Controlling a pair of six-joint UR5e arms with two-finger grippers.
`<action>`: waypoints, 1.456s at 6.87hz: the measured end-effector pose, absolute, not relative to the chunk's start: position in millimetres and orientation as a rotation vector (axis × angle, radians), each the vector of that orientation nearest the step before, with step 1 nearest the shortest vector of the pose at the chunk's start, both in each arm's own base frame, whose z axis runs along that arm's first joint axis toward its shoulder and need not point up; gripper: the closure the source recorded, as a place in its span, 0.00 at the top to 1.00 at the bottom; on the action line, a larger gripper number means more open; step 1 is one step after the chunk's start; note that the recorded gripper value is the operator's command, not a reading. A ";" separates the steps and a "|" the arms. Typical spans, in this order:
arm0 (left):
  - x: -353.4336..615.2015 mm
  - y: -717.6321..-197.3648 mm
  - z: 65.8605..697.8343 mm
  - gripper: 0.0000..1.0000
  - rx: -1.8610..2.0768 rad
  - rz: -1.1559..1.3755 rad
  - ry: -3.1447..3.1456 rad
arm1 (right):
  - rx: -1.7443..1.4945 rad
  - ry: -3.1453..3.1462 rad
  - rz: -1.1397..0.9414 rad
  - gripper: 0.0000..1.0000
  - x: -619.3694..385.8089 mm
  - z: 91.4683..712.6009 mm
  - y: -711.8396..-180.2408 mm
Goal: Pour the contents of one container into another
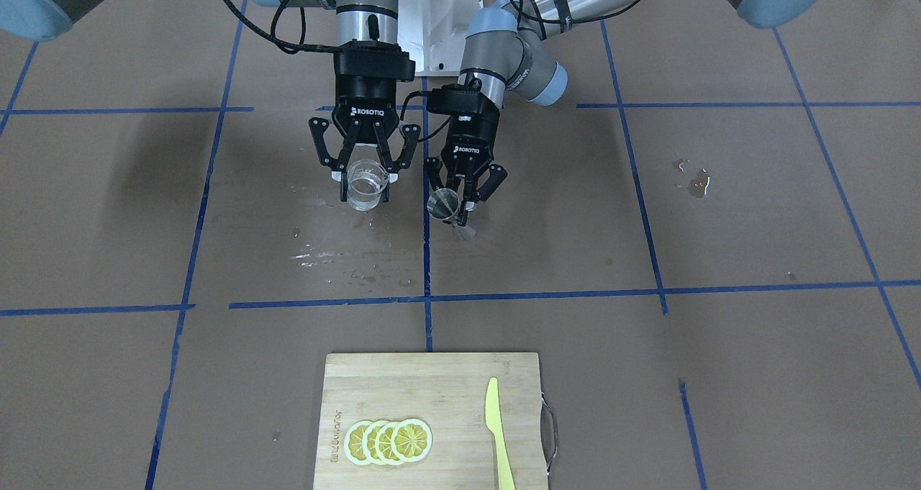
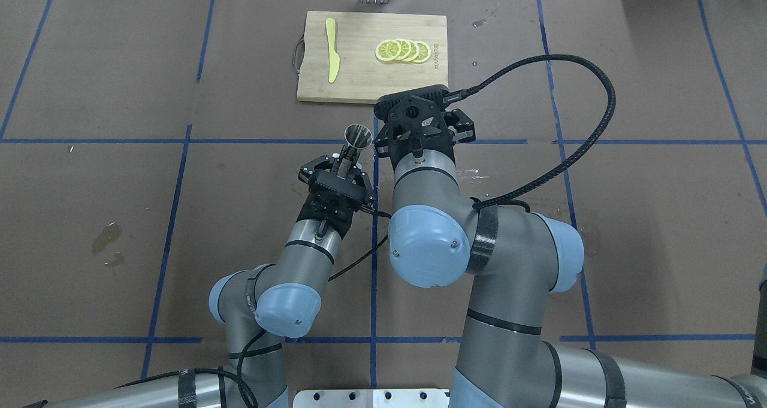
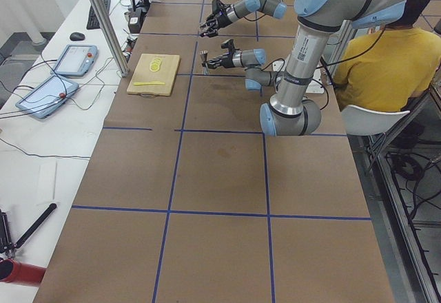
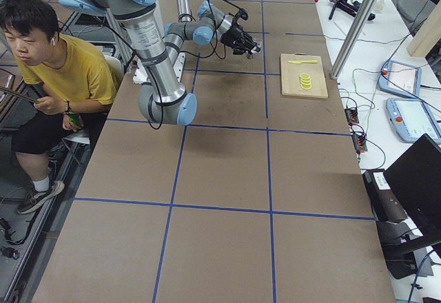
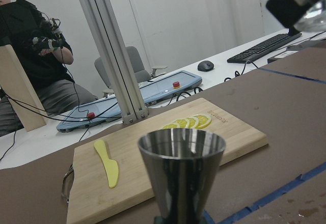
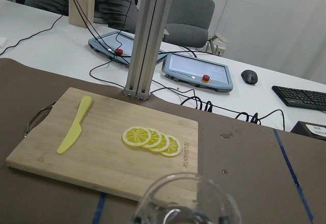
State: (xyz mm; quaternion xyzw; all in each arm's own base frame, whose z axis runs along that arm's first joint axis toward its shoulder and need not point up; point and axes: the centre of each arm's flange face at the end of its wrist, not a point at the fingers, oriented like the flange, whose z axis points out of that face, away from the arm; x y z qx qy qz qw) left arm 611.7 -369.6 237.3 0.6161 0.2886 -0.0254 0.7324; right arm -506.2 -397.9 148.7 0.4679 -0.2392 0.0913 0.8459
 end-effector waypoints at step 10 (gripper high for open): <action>627.4 -364.8 223.9 0.00 1.353 -0.046 0.642 | 1.006 -0.355 0.034 0.19 -524.7 133.5 -411.8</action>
